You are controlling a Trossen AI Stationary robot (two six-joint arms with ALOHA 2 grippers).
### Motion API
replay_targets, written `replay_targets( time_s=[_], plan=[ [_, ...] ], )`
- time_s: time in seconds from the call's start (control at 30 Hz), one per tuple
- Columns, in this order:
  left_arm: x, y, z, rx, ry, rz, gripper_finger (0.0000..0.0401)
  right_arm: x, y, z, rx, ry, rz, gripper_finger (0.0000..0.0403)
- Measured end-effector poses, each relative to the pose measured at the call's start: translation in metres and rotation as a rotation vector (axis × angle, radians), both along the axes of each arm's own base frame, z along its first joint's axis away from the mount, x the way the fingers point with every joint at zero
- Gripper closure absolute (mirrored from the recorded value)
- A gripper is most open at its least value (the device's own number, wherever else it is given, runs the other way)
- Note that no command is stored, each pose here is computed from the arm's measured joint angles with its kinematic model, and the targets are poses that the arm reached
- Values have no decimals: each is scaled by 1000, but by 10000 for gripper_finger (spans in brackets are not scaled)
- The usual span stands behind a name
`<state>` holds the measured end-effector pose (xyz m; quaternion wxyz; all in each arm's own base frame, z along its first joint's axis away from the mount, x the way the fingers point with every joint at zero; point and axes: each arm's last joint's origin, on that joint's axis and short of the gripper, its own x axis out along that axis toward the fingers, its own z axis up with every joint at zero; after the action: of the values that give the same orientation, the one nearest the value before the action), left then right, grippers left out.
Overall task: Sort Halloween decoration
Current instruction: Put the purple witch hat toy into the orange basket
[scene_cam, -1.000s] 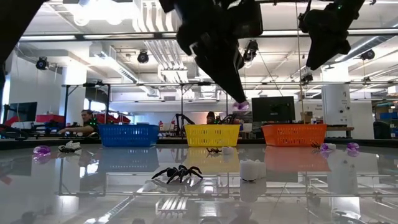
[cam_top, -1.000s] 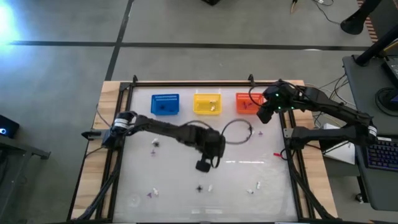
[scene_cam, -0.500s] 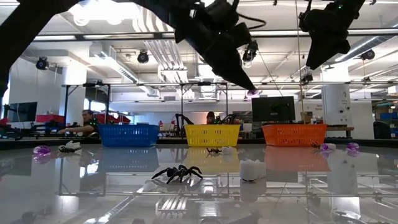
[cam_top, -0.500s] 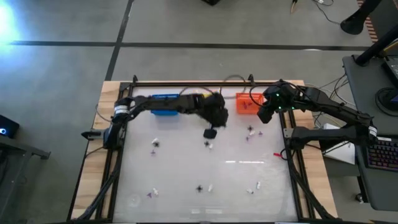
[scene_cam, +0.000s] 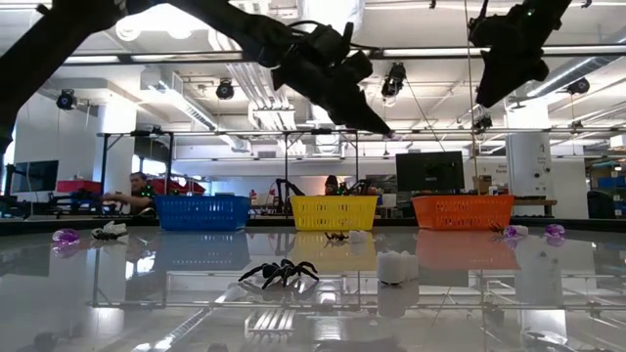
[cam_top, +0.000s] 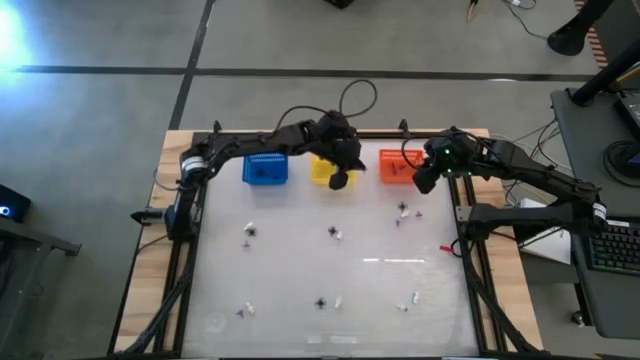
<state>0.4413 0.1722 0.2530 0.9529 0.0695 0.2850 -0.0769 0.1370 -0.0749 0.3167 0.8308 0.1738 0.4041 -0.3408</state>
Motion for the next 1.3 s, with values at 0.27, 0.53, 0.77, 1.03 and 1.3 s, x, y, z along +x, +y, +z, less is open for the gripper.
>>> replay_targets(
  time_s=[0.27,0.53,0.77,1.03,1.3],
  plan=[
    [2,16,4,9,-109,-6,401,1,0,0,-4,-7,-1,266],
    [8,23,-4,17,-149,5,401,1,-1,1,-6,-11,-1,266],
    [19,28,-13,-39,-199,50,401,2,-1,1,-11,-21,-1,266],
    [51,43,-8,-80,-158,56,401,2,-1,2,-10,-28,-4,266],
    [67,54,-23,-105,-32,28,401,0,0,0,9,-16,-8,266]
  ],
)
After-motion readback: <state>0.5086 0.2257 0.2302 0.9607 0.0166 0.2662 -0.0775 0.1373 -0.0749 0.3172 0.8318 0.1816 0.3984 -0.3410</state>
